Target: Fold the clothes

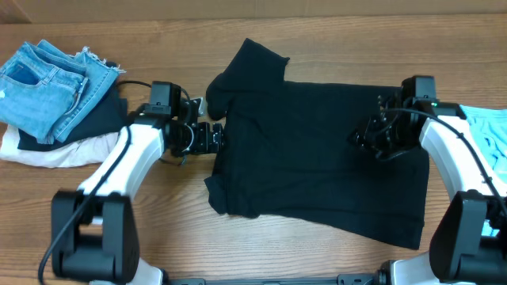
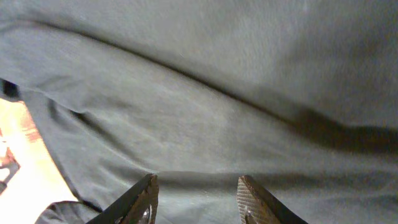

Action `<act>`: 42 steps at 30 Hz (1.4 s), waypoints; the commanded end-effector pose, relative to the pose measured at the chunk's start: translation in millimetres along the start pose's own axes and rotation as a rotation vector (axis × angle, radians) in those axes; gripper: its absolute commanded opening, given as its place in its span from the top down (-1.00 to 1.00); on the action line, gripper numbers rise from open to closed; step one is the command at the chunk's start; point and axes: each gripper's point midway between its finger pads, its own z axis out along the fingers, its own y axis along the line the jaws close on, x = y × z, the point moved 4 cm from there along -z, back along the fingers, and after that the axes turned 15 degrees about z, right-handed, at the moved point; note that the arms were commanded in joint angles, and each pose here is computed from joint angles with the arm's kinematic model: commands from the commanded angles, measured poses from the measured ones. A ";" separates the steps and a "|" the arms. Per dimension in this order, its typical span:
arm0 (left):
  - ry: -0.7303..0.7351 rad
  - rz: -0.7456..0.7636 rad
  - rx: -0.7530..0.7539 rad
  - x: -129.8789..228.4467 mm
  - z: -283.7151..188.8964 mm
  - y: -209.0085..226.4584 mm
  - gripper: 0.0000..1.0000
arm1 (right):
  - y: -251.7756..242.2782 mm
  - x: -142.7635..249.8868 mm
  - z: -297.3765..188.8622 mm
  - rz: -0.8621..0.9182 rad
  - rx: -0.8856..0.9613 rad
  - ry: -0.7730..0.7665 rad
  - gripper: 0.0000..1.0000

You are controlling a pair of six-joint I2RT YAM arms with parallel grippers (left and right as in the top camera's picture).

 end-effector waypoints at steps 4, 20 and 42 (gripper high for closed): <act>0.082 0.020 0.125 14.2 52.7 9.4 -0.83 | -26.5 9.6 33.0 0.058 0.073 0.080 0.21; 0.060 0.140 0.334 16.5 77.0 -8.4 -0.22 | -27.3 29.6 76.5 0.011 0.038 0.157 0.49; 0.002 -0.127 0.098 -14.1 -37.9 107.9 0.88 | -82.9 35.9 104.9 0.177 0.343 0.145 0.88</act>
